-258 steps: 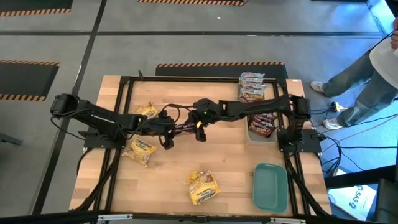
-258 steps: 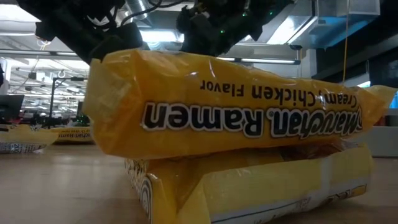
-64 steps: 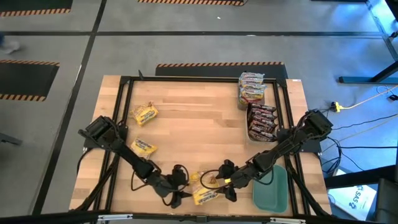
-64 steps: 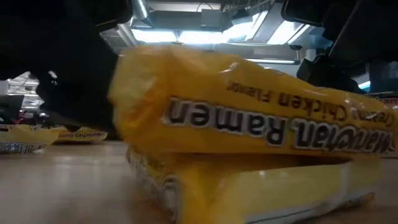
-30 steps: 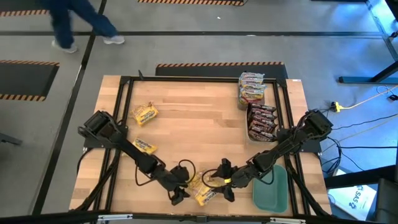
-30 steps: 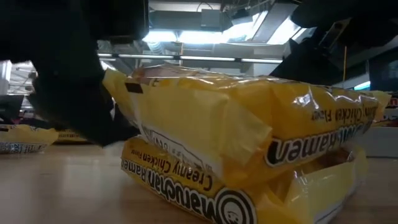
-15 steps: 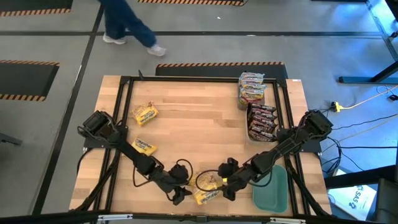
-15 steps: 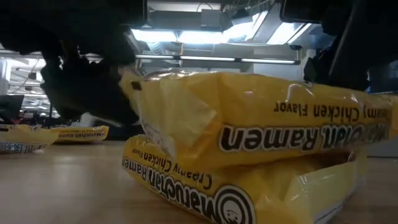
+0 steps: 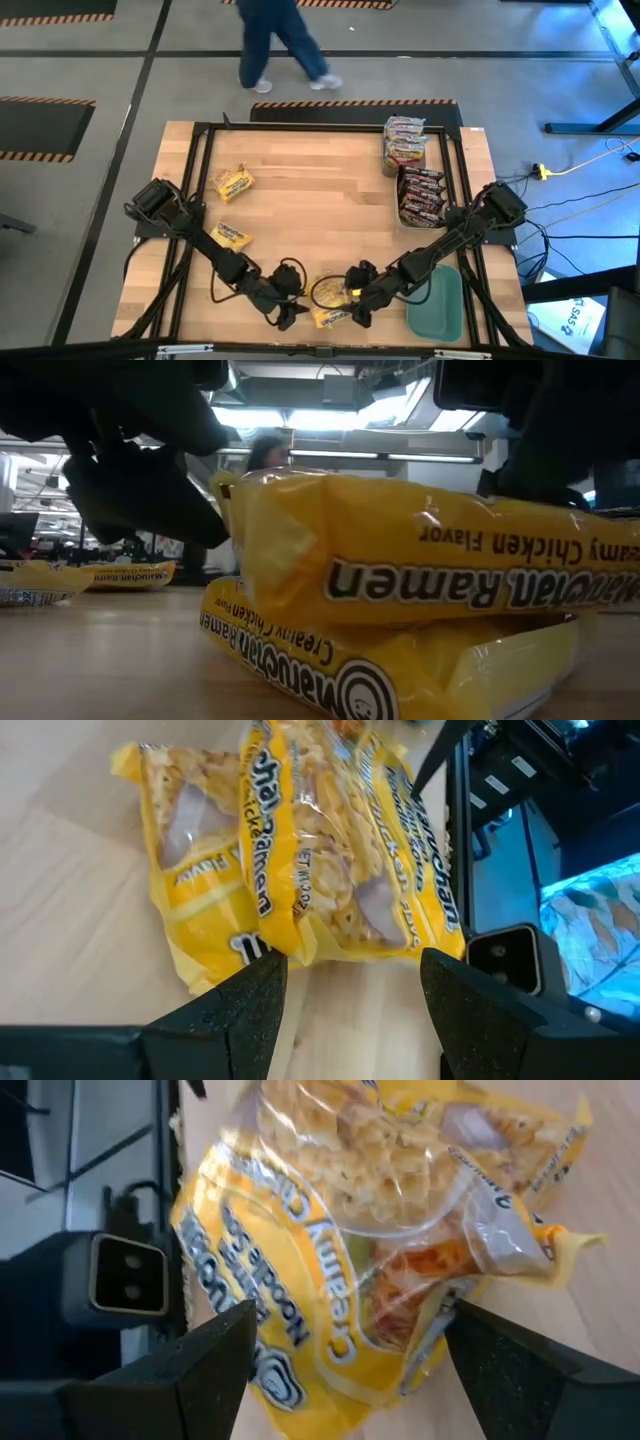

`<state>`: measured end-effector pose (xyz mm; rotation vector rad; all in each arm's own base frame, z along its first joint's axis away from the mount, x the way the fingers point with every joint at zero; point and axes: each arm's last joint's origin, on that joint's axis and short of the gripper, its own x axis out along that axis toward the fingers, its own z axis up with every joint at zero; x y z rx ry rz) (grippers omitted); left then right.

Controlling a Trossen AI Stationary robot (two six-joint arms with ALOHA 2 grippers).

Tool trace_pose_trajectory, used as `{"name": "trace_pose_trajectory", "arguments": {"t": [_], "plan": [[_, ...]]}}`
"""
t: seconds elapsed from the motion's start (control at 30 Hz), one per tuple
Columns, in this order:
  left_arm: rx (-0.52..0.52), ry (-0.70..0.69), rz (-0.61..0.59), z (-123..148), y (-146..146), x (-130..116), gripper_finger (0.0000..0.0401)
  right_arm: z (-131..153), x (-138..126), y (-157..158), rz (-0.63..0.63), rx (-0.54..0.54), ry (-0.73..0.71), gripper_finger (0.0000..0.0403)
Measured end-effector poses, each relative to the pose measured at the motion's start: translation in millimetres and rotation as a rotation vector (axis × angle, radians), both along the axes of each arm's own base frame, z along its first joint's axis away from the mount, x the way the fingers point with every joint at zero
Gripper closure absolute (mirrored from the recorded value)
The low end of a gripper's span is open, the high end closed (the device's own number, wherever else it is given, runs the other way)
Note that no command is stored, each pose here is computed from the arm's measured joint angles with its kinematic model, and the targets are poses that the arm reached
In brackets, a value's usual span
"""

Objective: Sort Maruchan noodles
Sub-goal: Put the yellow noodle pack into the green bin

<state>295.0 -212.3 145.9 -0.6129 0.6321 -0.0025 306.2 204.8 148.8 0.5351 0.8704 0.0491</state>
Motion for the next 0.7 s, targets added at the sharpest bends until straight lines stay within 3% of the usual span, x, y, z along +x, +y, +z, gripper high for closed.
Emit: {"name": "trace_pose_trajectory", "arguments": {"t": [0.3,0.7], "plan": [[0.005,0.009,-0.003,-4,-1,0,0.0177,12,9,6,0.027,0.07,-0.148,0.01],[0.023,-0.012,0.001,-9,-2,3,0.0177,15,12,5,-0.035,0.021,-0.223,0.01]]}}
